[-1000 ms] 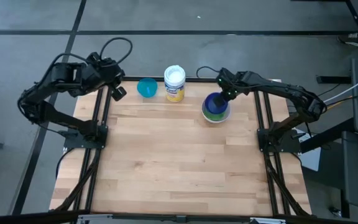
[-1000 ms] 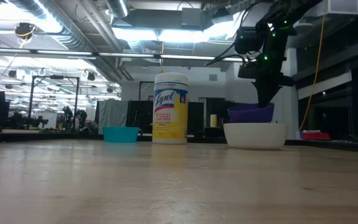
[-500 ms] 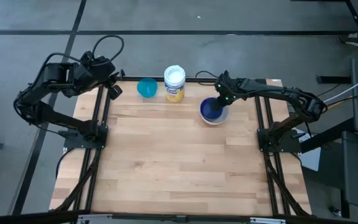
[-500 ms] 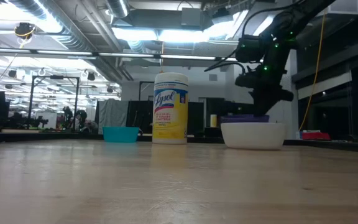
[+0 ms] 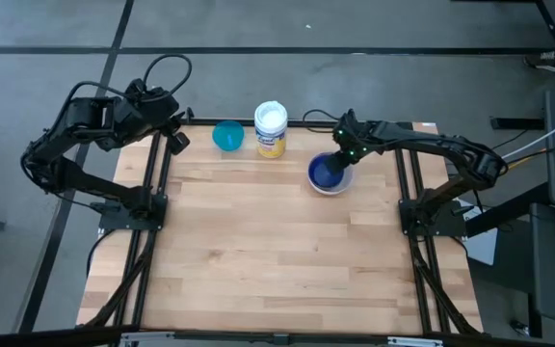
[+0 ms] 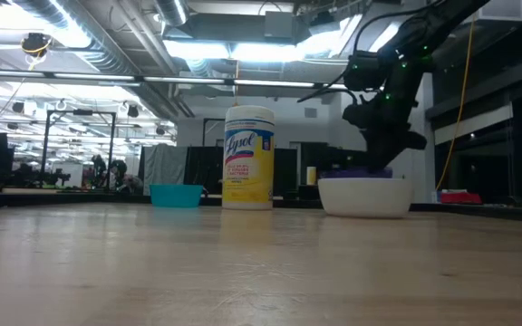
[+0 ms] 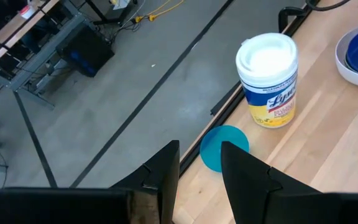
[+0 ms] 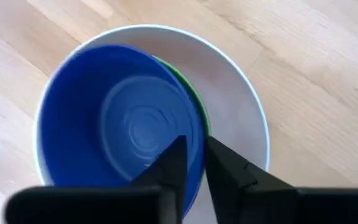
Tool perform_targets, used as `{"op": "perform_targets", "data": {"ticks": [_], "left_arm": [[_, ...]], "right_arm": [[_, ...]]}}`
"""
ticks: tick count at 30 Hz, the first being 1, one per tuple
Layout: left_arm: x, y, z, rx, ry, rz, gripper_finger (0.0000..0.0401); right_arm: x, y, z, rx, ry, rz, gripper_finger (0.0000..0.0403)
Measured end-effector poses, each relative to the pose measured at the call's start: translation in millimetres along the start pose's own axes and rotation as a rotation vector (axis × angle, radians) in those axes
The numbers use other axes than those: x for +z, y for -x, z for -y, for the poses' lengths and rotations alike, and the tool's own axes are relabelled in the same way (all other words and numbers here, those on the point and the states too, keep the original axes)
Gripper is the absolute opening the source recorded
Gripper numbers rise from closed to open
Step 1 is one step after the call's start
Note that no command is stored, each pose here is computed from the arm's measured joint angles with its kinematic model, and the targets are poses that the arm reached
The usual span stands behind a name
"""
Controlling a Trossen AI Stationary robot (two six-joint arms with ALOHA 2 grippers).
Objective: Nest bowls inside each other
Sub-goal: Stack the blue bowl on the green bowl, then stack the light blue bowl on the blue bowl
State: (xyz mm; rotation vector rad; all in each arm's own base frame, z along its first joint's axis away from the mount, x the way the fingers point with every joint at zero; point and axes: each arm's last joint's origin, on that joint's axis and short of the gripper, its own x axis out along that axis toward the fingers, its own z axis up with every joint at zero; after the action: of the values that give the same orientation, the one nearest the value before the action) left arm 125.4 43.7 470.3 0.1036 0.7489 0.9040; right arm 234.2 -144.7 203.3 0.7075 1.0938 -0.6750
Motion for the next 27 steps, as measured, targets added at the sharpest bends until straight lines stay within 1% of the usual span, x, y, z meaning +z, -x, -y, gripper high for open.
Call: {"op": "perform_targets", "data": {"ticks": [4,7,9,12,14,17,21,23,27], "left_arm": [[0,0,0,-0.002,0.0,0.0,0.0114],[0,0,0,-0.002,-0.008,0.0,0.0114],[0,0,0,-0.004,-0.01,-0.001,0.0114],[0,-1,2,-0.033,-0.021,-0.007,0.0114],[-2,-6,6,-0.067,-0.059,-0.03,0.0114],[-9,-21,15,-0.078,-0.135,-0.104,0.0114],[-23,-54,28,-0.098,-0.216,-0.218,0.0114],[-30,-72,36,-0.127,-0.228,-0.246,0.0114],[-41,-109,47,-0.185,-0.23,-0.238,0.0114]], "right_arm": [[-1,8,0,0.011,-0.019,0.023,0.0099],[-2,21,3,0.017,-0.029,0.061,0.0138],[-4,32,5,0.022,-0.049,0.083,0.0162],[-8,54,7,0.054,-0.072,0.158,0.0191],[-10,73,6,0.083,-0.084,0.221,0.0205],[-9,108,2,0.14,-0.072,0.338,0.0217],[-7,161,-8,0.226,-0.041,0.505,0.022],[-5,188,-13,0.259,-0.02,0.588,0.0216],[-5,240,-24,0.296,0.05,0.732,0.0202]]}}
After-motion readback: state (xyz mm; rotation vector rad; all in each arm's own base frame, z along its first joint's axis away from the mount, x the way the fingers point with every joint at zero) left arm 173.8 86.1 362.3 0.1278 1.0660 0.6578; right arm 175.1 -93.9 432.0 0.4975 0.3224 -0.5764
